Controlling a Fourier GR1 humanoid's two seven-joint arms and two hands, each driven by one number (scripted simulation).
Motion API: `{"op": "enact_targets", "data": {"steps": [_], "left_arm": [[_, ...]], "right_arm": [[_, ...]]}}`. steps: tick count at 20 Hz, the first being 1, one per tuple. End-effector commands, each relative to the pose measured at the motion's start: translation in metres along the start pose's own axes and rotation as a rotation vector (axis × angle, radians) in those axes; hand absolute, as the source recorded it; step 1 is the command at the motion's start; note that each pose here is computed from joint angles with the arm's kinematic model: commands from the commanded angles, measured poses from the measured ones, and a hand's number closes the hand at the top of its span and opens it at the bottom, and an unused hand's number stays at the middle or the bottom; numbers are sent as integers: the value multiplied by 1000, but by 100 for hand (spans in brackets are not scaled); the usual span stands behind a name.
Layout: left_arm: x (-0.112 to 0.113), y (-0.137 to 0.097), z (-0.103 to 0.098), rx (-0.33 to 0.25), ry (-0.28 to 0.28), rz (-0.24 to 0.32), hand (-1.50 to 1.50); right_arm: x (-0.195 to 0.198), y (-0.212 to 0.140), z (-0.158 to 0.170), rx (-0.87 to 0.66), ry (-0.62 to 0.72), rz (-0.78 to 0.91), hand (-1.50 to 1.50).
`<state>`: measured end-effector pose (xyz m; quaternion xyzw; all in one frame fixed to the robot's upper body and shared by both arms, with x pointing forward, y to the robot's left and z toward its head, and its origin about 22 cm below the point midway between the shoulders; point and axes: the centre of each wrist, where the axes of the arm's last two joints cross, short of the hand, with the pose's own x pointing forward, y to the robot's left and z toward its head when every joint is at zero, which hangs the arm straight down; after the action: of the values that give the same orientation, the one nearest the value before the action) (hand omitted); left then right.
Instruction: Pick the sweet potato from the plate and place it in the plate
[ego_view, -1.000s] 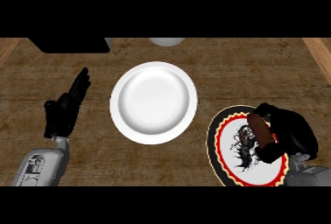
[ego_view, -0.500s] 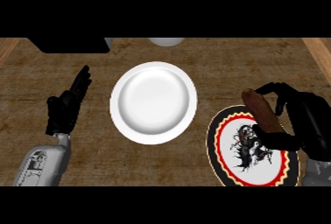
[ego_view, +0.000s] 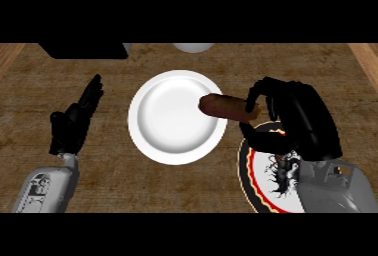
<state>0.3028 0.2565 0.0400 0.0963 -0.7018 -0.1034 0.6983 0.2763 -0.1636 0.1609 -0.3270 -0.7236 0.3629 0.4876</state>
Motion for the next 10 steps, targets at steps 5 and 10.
{"op": "enact_targets", "data": {"steps": [5,10], "left_arm": [[11,2,-2,-2,5,6,0],[-4,8,-8,-14,1,9,0]], "right_arm": [[57,50,-48,90,-16,-83,150],[55,93,-78,161,-2,-35,150]]}}
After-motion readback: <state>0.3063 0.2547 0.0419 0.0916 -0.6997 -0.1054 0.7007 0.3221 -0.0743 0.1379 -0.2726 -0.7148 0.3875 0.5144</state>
